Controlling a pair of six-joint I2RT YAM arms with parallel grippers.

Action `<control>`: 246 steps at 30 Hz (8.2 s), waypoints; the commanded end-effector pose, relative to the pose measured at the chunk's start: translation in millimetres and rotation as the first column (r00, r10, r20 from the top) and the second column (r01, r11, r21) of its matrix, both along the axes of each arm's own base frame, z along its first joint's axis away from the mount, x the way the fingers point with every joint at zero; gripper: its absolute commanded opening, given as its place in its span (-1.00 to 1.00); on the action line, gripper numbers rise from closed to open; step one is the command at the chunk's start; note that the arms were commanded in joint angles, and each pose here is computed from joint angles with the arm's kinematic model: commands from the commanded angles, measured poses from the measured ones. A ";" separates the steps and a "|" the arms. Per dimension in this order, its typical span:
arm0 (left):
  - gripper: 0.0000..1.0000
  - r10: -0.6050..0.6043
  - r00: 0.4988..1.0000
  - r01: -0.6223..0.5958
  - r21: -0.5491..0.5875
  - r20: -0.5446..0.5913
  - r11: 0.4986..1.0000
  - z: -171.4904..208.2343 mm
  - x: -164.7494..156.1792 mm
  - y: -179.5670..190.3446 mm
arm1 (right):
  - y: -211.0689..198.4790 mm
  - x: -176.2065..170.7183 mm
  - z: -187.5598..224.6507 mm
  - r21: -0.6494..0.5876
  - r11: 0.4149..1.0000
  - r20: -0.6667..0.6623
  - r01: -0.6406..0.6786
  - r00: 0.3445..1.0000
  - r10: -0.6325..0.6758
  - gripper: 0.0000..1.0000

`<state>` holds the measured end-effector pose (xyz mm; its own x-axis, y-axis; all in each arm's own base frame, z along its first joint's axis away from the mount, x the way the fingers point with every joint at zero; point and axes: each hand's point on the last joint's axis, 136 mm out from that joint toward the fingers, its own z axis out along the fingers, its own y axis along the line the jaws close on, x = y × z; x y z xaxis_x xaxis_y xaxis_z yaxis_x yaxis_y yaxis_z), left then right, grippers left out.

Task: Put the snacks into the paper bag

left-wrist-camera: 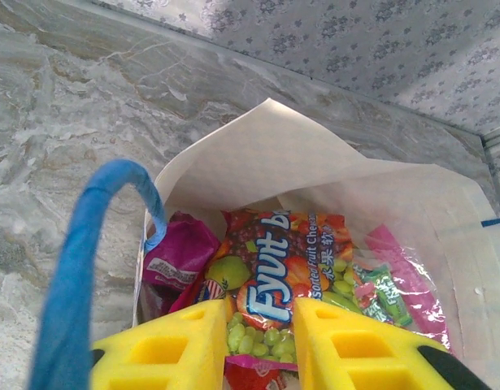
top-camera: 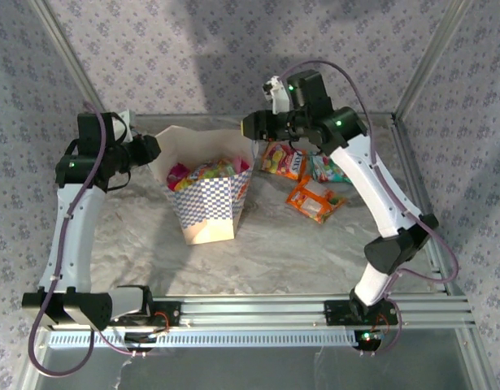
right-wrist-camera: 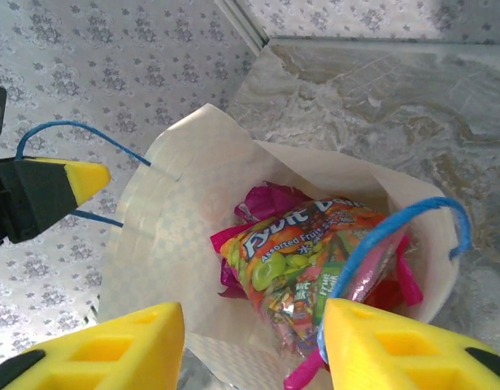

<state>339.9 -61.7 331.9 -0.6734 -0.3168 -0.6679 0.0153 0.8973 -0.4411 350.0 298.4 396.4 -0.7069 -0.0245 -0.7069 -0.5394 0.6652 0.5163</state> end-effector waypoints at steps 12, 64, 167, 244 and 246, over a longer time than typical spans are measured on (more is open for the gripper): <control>-0.19 0.032 0.999 -0.033 0.057 0.014 0.998 -2.4 -2.1 9.3 | -140.8 -27.6 -45.0 -0.156 0.923 -0.003 0.353 0.934 -0.358 0.61; -0.13 0.100 0.994 -0.097 0.070 -0.046 0.993 -28.5 27.9 11.2 | -256.3 14.1 -349.7 -0.326 0.798 -0.531 0.507 0.600 -0.598 0.83; -0.15 0.056 0.998 -0.053 0.053 -0.043 0.997 -23.4 25.3 -6.2 | -244.0 -5.6 -198.8 -0.189 0.778 -0.332 0.599 0.707 -0.625 -1.00; -0.15 -0.004 0.999 0.007 0.049 -0.049 0.999 -34.8 29.4 -15.2 | -155.9 -128.1 38.9 0.116 0.993 0.489 0.013 0.869 -0.069 -1.00; -0.15 -0.006 0.999 0.008 0.051 -0.046 0.999 -34.0 28.7 -15.4 | -153.6 -130.1 43.7 0.117 0.993 0.503 0.006 0.862 -0.065 -1.00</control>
<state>371.6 -69.4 290.8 -0.7113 -0.3029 -0.6342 -0.0459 0.9205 -0.3881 226.4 142.5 408.3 -0.3454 0.0667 -0.9361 -0.6924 0.6552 0.3022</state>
